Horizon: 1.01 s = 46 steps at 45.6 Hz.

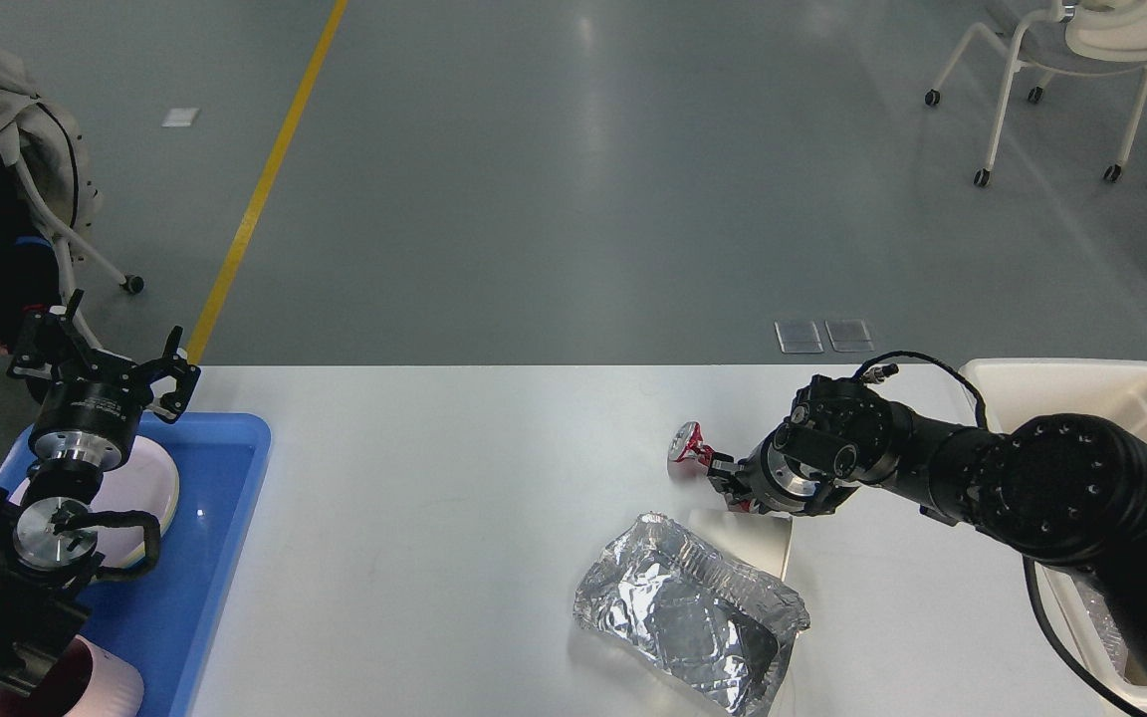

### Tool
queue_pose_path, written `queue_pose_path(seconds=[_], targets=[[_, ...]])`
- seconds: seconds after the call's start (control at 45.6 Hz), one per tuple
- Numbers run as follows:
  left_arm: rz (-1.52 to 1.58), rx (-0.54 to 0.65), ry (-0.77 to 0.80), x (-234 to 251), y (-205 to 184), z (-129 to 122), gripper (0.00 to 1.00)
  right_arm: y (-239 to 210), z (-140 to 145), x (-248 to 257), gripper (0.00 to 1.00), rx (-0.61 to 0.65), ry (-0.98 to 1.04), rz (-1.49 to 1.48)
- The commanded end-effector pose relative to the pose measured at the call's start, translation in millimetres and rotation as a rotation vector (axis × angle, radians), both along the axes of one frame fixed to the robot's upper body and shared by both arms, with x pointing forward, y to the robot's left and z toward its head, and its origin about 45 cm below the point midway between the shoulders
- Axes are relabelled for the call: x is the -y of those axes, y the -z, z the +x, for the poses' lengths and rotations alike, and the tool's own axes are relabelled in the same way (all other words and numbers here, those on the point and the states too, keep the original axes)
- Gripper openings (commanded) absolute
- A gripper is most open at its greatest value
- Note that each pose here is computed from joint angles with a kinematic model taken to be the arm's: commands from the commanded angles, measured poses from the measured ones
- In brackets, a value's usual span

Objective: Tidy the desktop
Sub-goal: 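Grasp the red can with the right gripper, then lift the red can and drop it into the white bin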

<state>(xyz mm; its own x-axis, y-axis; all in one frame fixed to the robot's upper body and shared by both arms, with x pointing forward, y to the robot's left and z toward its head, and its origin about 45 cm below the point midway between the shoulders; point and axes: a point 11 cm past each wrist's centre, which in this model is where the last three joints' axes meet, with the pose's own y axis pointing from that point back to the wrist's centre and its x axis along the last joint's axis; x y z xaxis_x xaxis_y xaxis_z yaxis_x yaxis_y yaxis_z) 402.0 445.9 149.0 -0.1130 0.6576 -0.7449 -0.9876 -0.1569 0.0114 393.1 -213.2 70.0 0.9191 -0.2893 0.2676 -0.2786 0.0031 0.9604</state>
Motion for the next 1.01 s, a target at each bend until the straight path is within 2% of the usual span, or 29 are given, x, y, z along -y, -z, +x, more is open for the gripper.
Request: queue_pose_path(seconds=[0.0,0.022,0.416,0.679,0.811,0.986], targets=[[-0.001,-0.001,0.000,0,0,0,0.98,-2,2,-1,0.08,0.003,0.028,0.026],[-0.001,-0.001,0.000,0,0,0,0.98,-2,2,-2,0.00,0.001,0.030,0.028],[0.001,0.000,0.000,0,0,0,0.98,-1,1,-7,0.00,0.003,0.021,0.030],[0.001,0.000,0.000,0,0,0,0.98,-16,12,-9,0.00,0.018,0.003,0.029],[-0.001,-0.001,0.000,0,0,0,0.98,-38,23,-9,0.00,0.036,-0.024,0.019],[0.001,0.000,0.000,0,0,0,0.98,-109,43,-1,0.00,0.019,-0.091,0.016]])
